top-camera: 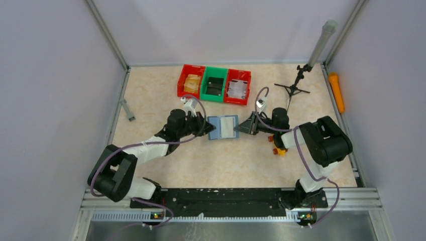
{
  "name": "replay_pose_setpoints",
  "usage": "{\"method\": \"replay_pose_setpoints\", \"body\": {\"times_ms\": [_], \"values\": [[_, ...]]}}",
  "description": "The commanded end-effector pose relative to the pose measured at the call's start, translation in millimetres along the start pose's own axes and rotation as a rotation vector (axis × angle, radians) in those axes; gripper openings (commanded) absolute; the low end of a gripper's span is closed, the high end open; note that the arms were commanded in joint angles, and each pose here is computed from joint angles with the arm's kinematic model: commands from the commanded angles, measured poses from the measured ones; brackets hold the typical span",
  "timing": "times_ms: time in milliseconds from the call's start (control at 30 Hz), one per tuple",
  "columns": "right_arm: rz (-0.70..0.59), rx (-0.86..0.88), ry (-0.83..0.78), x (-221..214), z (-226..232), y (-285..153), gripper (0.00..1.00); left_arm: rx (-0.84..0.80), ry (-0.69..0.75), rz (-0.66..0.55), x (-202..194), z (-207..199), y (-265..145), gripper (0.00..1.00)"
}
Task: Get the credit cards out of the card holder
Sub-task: Remove the credit card from the card holder.
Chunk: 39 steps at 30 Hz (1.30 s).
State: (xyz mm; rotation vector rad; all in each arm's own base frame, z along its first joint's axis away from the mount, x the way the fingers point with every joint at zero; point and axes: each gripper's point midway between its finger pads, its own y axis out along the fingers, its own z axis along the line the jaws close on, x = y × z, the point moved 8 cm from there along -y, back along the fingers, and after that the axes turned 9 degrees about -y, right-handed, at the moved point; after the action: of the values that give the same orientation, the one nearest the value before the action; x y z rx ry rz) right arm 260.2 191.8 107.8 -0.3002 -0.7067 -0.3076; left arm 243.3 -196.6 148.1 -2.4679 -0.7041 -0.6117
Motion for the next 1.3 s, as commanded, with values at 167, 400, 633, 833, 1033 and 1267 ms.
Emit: {"method": "replay_pose_setpoints", "body": {"times_ms": [167, 400, 633, 833, 1033, 1267], "values": [[-0.042, 0.029, -0.111, 17.6, 14.5, 6.4, 0.33, -0.083, 0.031, -0.001, 4.2, -10.0, 3.9, 0.0], [-0.031, 0.059, -0.13, 15.2, 20.0, 10.5, 0.46, -0.085, 0.034, 0.014, 1.8, -9.9, 6.7, 0.0], [-0.018, 0.088, -0.141, 11.8, 25.6, 17.3, 0.54, -0.084, 0.042, 0.008, 0.9, -11.3, 8.3, 0.0], [-0.011, 0.075, -0.136, 10.3, 24.1, 18.2, 0.55, -0.094, 0.045, 0.018, -0.8, -12.5, 9.6, 0.0], [0.008, 0.008, -0.129, 7.9, 16.8, 21.3, 0.59, -0.102, 0.055, 0.039, -3.9, -15.4, 13.8, 0.0], [0.012, -0.086, -0.139, 8.3, 9.4, 19.5, 0.83, -0.073, 0.062, 0.026, -2.8, -13.9, 12.8, 0.0]]}}
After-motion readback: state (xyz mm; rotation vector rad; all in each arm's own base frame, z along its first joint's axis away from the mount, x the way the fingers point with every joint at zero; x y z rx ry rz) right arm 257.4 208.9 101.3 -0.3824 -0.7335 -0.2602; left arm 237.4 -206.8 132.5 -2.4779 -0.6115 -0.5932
